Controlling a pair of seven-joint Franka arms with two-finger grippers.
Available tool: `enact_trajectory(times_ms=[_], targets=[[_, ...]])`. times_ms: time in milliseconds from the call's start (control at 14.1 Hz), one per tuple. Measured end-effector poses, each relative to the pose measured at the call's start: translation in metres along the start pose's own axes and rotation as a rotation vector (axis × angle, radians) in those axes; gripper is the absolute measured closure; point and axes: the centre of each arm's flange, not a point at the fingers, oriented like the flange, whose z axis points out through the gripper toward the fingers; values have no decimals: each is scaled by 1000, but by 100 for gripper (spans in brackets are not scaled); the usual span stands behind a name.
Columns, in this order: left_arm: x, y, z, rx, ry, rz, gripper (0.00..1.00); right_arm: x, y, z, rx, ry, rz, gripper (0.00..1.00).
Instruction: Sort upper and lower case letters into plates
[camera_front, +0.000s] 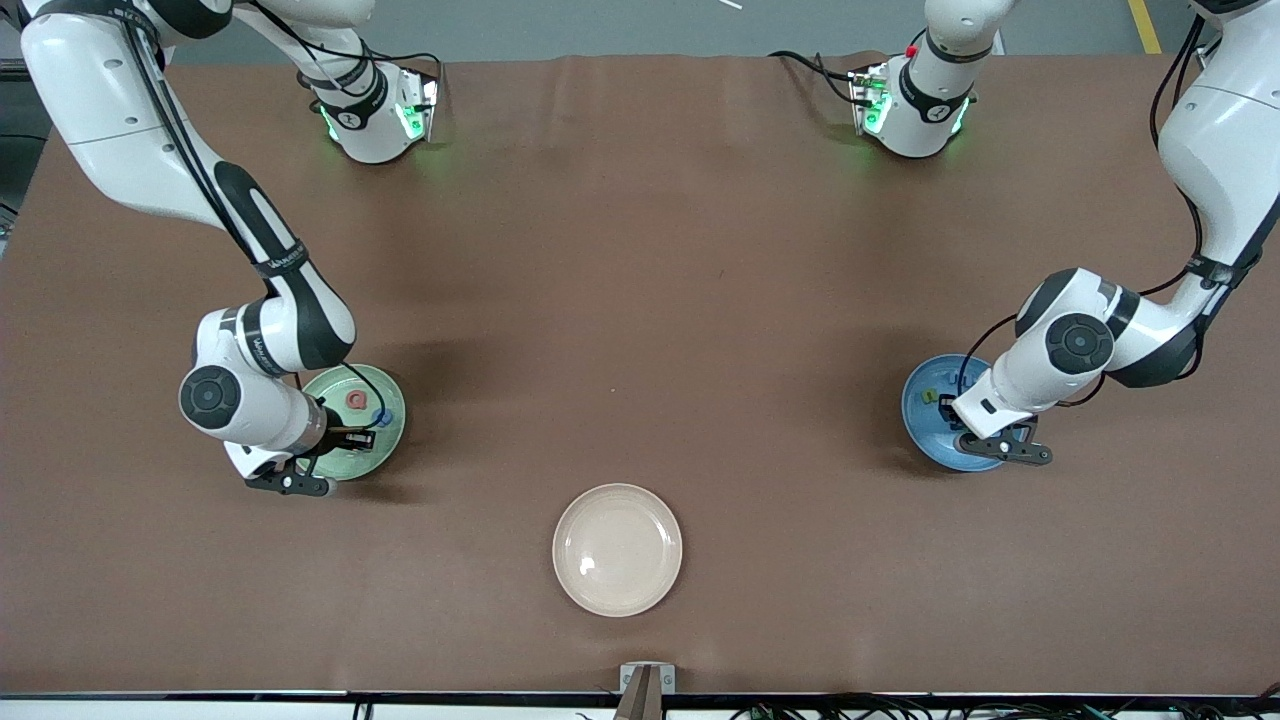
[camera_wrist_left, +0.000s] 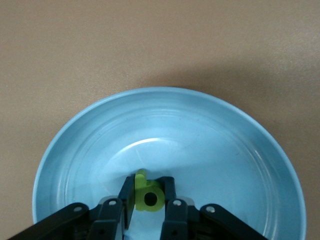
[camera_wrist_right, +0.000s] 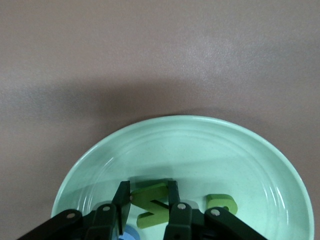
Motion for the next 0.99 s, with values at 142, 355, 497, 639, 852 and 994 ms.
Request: enact_trajectory(times_ms=[142, 355, 497, 639, 852, 994], targets=[[1, -1, -1, 1, 2, -1, 46, -1, 0, 2, -1, -5, 0, 66], [4, 0, -11, 16, -9, 1, 17, -2, 1, 2, -2, -6, 0, 50], [9, 2, -41, 25, -65, -21, 0, 0, 1, 0, -1, -2, -1, 30], [17, -6, -87, 11, -89, -57, 0, 2, 1, -11, -8, 0, -11, 10], [19, -39, -129, -40, -86, -82, 0, 5, 11, -54, -44, -30, -82, 0], [15, -59, -137, -60, -74, -103, 0, 5, 23, -91, -66, -44, -108, 0]])
